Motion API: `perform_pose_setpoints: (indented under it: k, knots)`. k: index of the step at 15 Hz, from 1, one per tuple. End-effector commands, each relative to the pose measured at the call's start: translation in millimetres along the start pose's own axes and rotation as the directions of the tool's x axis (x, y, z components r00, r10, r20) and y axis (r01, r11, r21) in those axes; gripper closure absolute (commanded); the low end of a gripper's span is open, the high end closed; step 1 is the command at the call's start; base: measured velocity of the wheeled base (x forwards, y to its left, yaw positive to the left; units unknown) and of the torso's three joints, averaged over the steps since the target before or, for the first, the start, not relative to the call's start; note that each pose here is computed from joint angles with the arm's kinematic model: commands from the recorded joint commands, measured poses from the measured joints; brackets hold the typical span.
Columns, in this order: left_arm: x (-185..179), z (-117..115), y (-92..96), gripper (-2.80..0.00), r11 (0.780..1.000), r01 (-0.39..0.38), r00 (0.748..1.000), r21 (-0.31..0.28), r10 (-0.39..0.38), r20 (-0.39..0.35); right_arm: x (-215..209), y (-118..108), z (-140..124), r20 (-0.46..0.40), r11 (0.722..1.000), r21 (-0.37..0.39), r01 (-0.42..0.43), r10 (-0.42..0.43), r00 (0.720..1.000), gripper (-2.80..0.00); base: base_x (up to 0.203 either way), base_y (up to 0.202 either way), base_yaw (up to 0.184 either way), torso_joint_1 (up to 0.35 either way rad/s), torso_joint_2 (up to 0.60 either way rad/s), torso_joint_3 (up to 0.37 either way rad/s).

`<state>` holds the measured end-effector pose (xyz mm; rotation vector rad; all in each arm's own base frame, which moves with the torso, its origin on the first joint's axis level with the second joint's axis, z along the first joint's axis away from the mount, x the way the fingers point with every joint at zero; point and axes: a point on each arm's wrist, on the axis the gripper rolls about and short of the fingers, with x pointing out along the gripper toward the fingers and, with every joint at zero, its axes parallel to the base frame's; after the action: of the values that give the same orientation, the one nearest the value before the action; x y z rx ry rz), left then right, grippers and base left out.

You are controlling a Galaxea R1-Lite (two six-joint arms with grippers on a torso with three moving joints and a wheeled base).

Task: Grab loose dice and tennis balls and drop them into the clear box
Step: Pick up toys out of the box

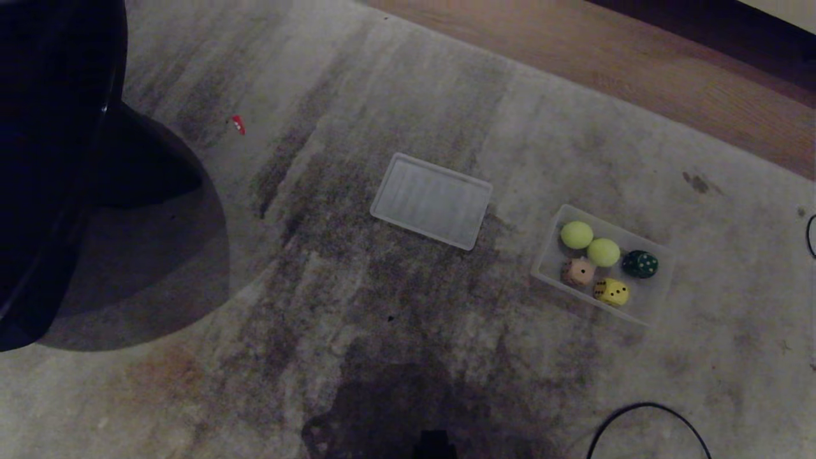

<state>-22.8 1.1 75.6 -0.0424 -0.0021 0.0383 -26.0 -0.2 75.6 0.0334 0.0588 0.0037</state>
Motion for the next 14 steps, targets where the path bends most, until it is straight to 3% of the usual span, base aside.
perform_pose_setpoints:
  k: [1,14]
  knots:
    - [0.2,-0.4,0.0,0.0,1.0,0.0,1.0,0.0,0.0,-0.003,0.2,0.0,0.0,-0.003,1.0,0.001,0.0,0.0,1.0,0.0,0.0,0.0,0.0,-0.002,0.0,0.203]
    - [0.2,-0.4,0.0,0.0,1.0,0.0,1.0,0.0,0.0,-0.003,0.2,0.0,-0.1,-0.003,1.0,0.0,0.0,0.0,1.0,0.0,0.0,0.0,0.0,0.002,0.0,0.199]
